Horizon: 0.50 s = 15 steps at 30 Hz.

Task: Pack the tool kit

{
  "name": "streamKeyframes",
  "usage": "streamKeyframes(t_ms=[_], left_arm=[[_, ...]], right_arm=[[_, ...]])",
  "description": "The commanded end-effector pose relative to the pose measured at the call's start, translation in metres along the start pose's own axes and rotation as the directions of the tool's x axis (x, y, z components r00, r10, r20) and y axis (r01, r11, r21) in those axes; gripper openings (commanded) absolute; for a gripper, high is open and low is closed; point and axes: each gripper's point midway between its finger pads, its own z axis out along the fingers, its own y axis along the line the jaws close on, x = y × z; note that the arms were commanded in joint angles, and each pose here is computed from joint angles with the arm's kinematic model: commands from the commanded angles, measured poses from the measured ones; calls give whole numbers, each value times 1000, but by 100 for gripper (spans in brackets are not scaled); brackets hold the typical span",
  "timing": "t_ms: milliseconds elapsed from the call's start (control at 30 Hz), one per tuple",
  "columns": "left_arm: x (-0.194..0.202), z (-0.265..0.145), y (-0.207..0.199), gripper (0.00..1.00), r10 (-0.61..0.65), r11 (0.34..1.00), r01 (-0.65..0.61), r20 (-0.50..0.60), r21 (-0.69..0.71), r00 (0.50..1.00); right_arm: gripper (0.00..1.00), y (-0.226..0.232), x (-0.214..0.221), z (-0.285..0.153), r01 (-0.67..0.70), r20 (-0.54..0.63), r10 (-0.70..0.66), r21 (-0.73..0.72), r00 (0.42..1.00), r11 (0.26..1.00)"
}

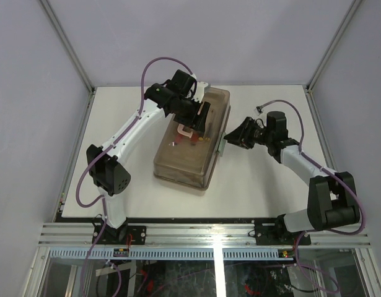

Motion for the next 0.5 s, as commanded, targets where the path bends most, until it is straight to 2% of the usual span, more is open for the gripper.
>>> streamKeyframes(t_ms=[0, 67, 133, 300, 467], left_arm=[[2, 7, -23, 63, 30, 997, -30, -7, 78, 1000], [2, 7, -22, 63, 32, 997, -31, -7, 75, 999], [3, 6, -22, 63, 33, 997, -32, -7, 73, 999], [4, 6, -22, 63, 33, 997, -32, -9, 71, 999], [5, 6, -22, 63, 33, 997, -32, -13, 75, 999]], right_arm=[[31, 1, -6, -2, 36, 6, -36, 27, 999, 999], [18, -3, -3, 2, 5, 1, -5, 9, 1000, 1000], [10, -9, -1, 6, -14, 0, 14, 8, 1000, 1000], [4, -24, 2, 16, -46, -11, 46, 21, 999, 999], [2, -22, 6, 26, -87, -35, 85, -51, 996, 995]])
